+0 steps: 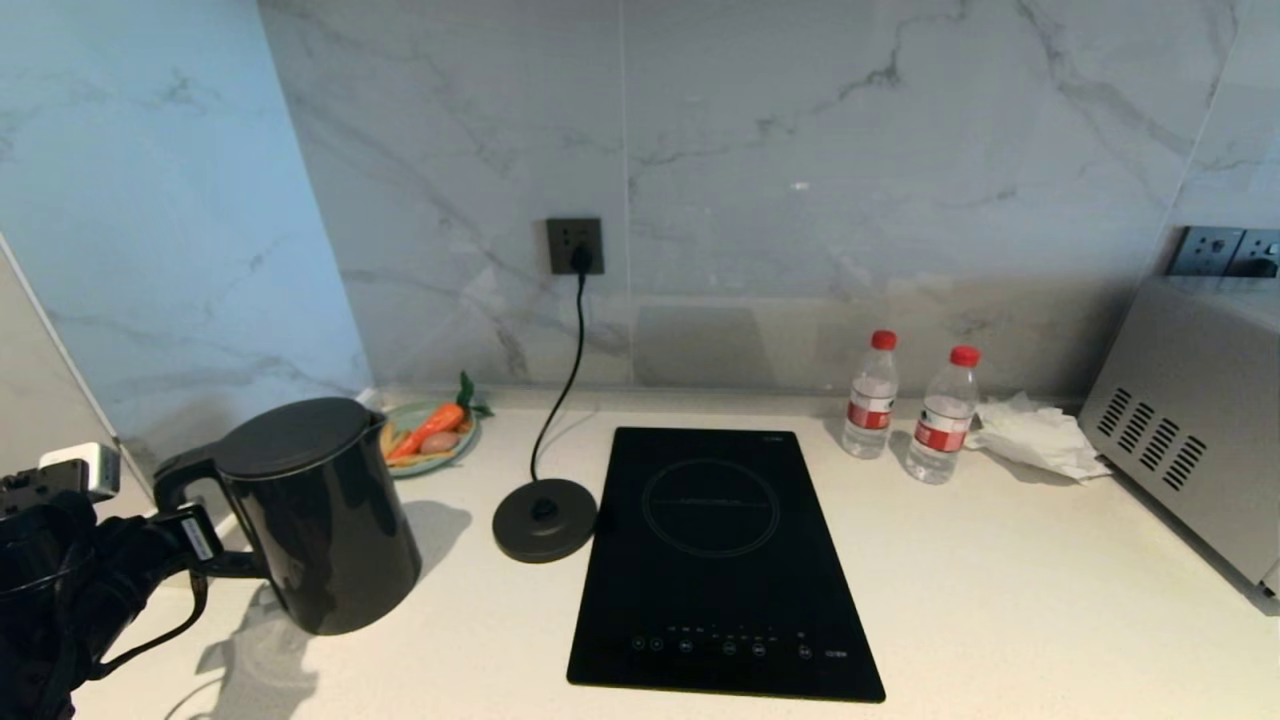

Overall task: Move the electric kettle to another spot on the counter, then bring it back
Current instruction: Grab the kettle

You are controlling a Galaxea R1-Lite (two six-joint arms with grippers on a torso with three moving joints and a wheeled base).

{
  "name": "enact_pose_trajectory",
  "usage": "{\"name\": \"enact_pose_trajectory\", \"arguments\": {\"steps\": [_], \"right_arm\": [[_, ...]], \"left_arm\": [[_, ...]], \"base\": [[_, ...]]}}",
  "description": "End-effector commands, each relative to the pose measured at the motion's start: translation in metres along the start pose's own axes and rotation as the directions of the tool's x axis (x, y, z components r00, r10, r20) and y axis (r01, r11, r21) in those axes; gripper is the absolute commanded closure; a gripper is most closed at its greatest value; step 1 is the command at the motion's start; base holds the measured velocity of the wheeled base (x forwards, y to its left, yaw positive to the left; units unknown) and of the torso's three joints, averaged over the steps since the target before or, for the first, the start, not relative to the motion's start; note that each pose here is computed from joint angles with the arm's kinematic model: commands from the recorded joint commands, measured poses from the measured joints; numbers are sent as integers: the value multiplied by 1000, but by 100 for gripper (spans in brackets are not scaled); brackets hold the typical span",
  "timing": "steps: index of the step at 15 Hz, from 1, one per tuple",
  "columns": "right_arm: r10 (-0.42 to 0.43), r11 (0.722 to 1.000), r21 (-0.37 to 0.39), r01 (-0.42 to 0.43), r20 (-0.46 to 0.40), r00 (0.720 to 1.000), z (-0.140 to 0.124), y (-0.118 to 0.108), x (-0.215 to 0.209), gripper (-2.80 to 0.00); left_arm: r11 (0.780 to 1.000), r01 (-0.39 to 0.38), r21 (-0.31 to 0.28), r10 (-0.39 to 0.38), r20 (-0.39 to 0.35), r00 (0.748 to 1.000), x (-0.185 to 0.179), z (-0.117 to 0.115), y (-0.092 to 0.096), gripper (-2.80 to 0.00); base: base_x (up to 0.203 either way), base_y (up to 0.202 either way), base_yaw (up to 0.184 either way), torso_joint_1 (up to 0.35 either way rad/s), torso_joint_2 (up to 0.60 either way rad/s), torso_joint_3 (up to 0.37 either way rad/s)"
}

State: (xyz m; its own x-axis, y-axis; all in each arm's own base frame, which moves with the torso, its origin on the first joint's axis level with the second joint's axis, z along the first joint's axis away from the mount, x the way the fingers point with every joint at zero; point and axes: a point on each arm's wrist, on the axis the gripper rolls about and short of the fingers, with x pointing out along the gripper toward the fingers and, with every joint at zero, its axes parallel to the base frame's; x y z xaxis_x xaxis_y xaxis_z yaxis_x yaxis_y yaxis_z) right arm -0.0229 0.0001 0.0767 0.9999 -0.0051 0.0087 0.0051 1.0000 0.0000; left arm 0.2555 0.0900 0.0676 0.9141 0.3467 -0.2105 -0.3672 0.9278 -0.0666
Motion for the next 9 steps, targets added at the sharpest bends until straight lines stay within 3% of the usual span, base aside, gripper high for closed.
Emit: {"name": "enact_pose_trajectory", "arguments": {"steps": [1, 5, 9], "right_arm": [[0, 1000, 0, 0, -1, 1000, 0, 0, 0, 0], [-1, 1000, 0, 1, 0, 1000, 0, 0, 0, 0], [-1, 1000, 0, 1, 0, 1000, 0, 0, 0, 0]], "left_arm": [[1000, 9, 0, -9, 30, 1000, 3, 4, -2, 0], [1000, 31, 2, -31, 24, 999, 5, 2, -9, 0], [998, 42, -36, -41, 27, 999, 1, 2, -21, 0]], "base": [[0, 0, 0, 0, 0, 0], [0, 0, 0, 0, 0, 0], [0, 0, 0, 0, 0, 0]]}}
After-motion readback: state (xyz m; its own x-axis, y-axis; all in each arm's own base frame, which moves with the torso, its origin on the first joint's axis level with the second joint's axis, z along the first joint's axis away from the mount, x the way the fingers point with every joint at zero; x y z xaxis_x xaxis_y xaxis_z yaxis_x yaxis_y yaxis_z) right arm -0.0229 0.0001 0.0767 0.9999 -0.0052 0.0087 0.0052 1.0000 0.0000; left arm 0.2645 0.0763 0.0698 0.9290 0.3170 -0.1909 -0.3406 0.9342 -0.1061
